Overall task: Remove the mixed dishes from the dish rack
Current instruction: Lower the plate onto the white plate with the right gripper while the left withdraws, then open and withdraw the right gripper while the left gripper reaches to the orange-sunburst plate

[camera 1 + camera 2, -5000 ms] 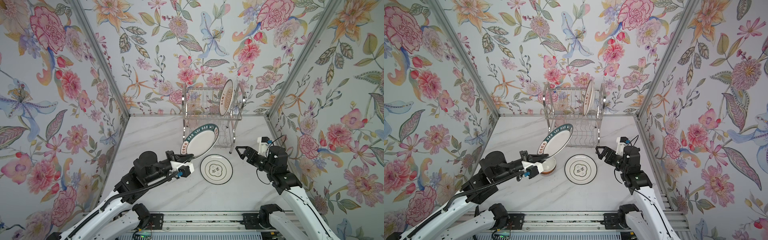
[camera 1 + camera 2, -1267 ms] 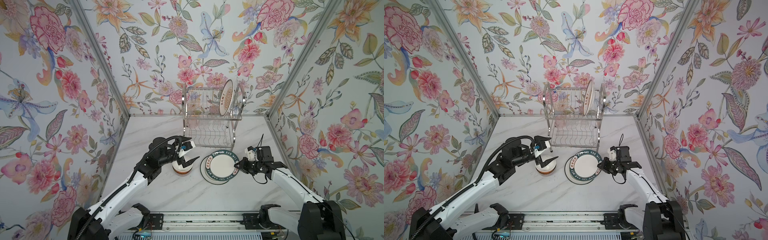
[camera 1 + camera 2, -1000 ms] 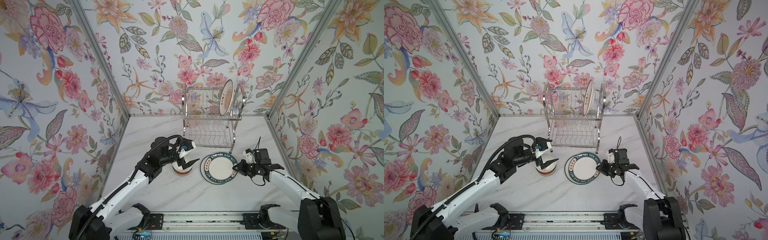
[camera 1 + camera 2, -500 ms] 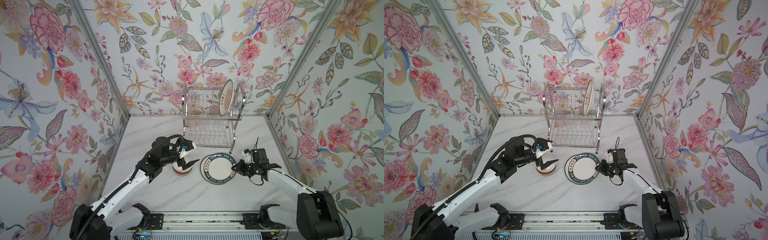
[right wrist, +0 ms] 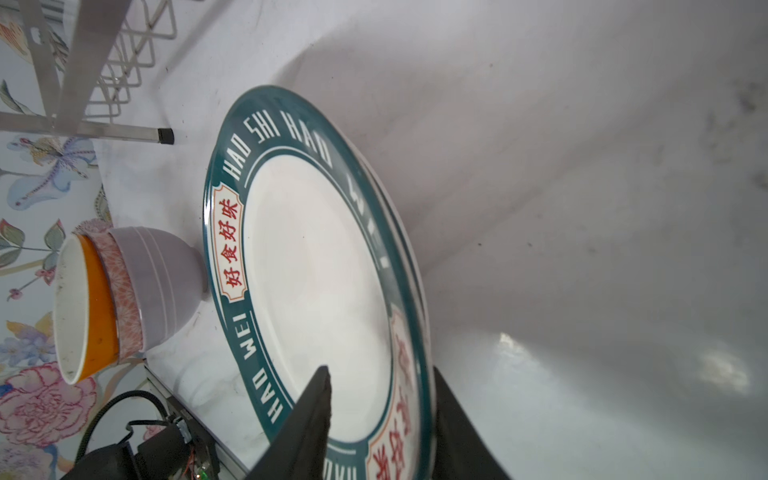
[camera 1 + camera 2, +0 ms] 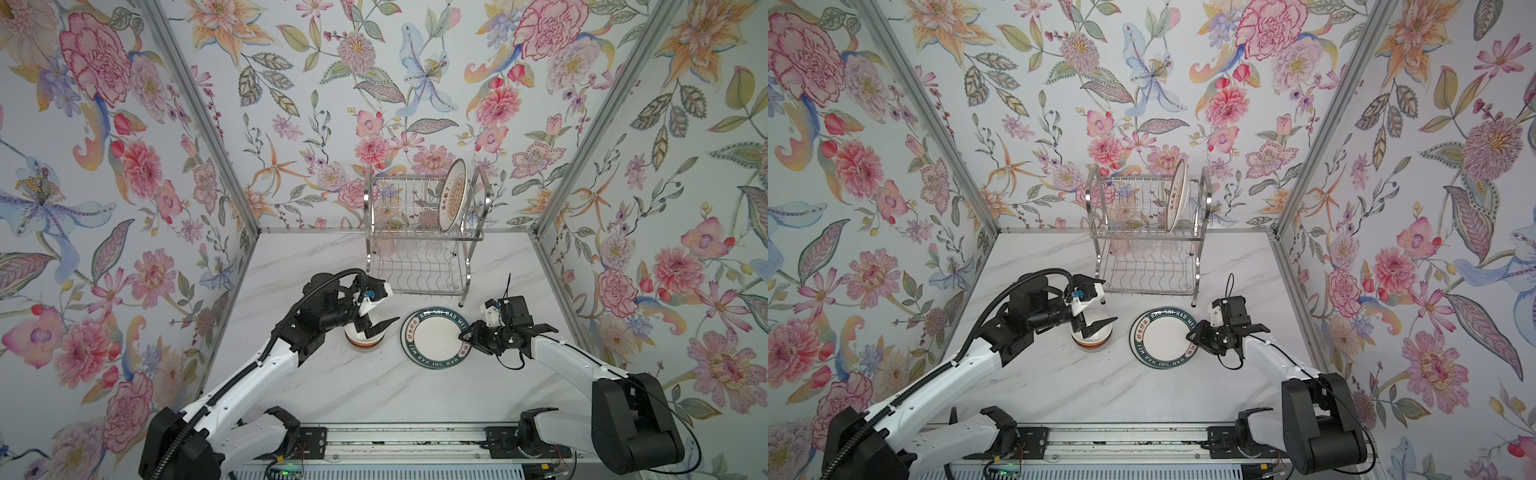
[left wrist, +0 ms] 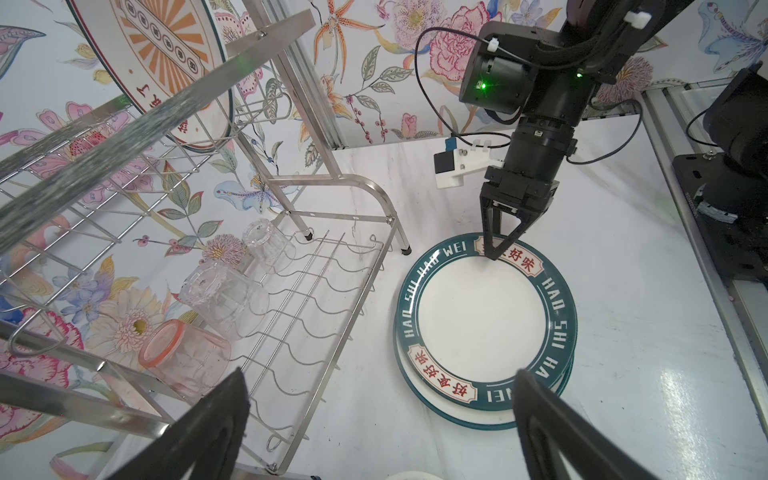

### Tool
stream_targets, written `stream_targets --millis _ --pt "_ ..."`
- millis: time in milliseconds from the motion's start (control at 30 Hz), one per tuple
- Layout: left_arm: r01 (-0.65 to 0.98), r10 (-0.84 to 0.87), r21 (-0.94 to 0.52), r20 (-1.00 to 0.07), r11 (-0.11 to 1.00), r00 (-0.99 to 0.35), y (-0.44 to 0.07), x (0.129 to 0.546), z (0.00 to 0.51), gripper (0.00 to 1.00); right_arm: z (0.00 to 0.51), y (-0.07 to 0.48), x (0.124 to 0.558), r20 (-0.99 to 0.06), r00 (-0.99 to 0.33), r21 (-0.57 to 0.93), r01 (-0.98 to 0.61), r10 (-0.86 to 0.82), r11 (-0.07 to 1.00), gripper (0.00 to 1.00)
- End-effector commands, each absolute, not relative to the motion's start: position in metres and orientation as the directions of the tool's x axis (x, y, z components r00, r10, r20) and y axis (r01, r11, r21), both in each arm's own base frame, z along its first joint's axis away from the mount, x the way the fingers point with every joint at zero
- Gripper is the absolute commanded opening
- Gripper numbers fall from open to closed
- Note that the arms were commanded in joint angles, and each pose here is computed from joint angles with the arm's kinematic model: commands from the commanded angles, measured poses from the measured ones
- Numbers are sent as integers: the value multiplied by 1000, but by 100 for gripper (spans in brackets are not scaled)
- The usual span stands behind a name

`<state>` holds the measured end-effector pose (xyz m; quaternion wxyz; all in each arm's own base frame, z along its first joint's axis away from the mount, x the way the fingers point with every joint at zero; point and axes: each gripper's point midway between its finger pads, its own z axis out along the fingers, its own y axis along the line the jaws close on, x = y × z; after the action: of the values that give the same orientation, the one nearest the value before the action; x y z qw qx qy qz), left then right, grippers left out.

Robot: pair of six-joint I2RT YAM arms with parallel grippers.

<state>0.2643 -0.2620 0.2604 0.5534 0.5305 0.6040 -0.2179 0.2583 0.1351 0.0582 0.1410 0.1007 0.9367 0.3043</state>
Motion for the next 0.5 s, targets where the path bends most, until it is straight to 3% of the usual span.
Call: stream_targets --millis 0,333,467 --pt "855 375 363 -901 371 220 -260 271 281 99 62 135 264 -224 -942 565 84 250 821 43" --pt "809 341 406 -900 426 272 -256 275 297 99 58 136 266 -232 -948 508 74 219 858 51" --pt "750 317 399 -912 527 262 -248 289 312 99 63 134 269 -252 -945 481 65 209 874 53"
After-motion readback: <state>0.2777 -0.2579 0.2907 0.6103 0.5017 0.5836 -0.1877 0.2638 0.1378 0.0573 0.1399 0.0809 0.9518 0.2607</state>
